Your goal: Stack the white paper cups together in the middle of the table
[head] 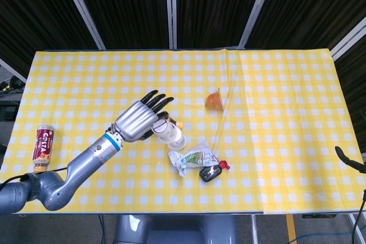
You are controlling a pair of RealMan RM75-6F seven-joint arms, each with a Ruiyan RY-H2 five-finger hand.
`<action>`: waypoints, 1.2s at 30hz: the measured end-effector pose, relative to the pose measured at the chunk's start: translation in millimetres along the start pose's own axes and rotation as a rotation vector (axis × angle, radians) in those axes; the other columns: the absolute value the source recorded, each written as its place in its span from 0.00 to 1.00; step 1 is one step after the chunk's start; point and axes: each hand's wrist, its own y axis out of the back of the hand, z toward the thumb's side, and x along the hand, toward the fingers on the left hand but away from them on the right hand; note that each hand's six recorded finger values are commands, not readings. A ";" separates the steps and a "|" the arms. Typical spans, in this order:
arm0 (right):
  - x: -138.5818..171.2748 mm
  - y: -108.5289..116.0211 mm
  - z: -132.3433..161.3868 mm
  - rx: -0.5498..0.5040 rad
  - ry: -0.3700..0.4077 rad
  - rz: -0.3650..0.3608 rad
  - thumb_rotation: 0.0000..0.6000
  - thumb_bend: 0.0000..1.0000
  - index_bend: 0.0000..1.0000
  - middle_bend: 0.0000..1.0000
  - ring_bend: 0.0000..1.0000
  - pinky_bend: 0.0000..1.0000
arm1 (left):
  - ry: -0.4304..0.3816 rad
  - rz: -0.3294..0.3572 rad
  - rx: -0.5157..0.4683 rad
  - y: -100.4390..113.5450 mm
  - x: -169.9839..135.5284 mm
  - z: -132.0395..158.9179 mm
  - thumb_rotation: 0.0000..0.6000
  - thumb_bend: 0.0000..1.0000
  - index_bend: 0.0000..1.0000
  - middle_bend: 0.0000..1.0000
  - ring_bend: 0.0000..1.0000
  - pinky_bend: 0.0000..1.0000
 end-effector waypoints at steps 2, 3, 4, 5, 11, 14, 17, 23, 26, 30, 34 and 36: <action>-0.2 0.4 -0.4 -0.002 -0.001 0.000 1.00 0.12 0.05 0.00 0.00 0.00 | -0.009 -0.014 0.013 -2.9 -3.7 1.9 1.00 0.39 0.40 0.00 0.00 0.00; -0.3 0.6 -0.4 -0.003 0.000 0.000 1.00 0.12 0.05 0.00 0.00 0.00 | -0.010 -0.019 0.018 -4.1 -4.4 2.2 1.00 0.39 0.40 0.00 0.00 0.00; -0.2 0.7 -0.2 -0.003 0.000 0.000 1.00 0.12 0.05 0.00 0.00 0.00 | -0.011 -0.022 0.023 -5.0 -4.7 2.5 1.00 0.39 0.40 0.00 0.00 0.00; -0.1 0.7 0.3 -0.003 0.003 0.000 1.00 0.12 0.05 0.00 0.00 0.00 | -0.011 -0.025 0.031 -6.8 -4.4 2.7 1.00 0.39 0.40 0.00 0.00 0.00; 0.6 2.7 0.0 -0.004 0.001 -0.006 1.00 0.12 0.05 0.00 0.00 0.00 | -0.001 -0.018 0.028 -16.2 6.3 5.5 1.00 0.39 0.40 0.00 0.00 0.00; 0.5 2.5 0.3 -0.003 0.002 -0.005 1.00 0.12 0.05 0.00 0.00 0.00 | 0.004 -0.014 0.022 -16.5 11.8 6.0 1.00 0.39 0.40 0.00 0.00 0.00; 0.6 1.6 0.5 -0.003 0.003 -0.002 1.00 0.12 0.05 0.00 0.00 0.00 | 0.005 -0.017 0.023 -19.1 16.7 7.1 1.00 0.39 0.40 0.00 0.00 0.00; 0.4 1.8 -0.1 -0.004 0.000 -0.001 1.00 0.12 0.05 0.00 0.00 0.00 | 0.008 -0.038 0.024 -29.6 27.5 10.0 1.00 0.39 0.39 0.00 0.00 0.00; 0.4 1.9 -0.5 -0.004 -0.001 -0.001 1.00 0.12 0.05 0.00 0.00 0.00 | 0.010 -0.051 0.024 -35.6 33.8 12.0 1.00 0.39 0.33 0.00 0.00 0.00; 0.7 1.4 0.0 -0.005 0.000 0.003 1.00 0.12 0.05 0.00 0.00 0.00 | 0.016 -0.069 0.024 -44.9 42.6 14.4 1.00 0.36 0.18 0.00 0.00 0.00; 1.1 0.4 0.2 -0.004 0.000 0.008 1.00 0.12 0.05 0.00 0.00 0.00 | 0.028 -0.092 0.027 -55.1 48.2 14.8 1.00 0.20 0.01 0.00 0.00 0.00; 1.3 0.4 0.2 -0.005 -0.001 0.009 1.00 0.12 0.05 0.00 0.00 0.00 | 0.036 -0.105 0.027 -60.2 49.8 14.4 1.00 0.17 0.00 0.00 0.00 0.00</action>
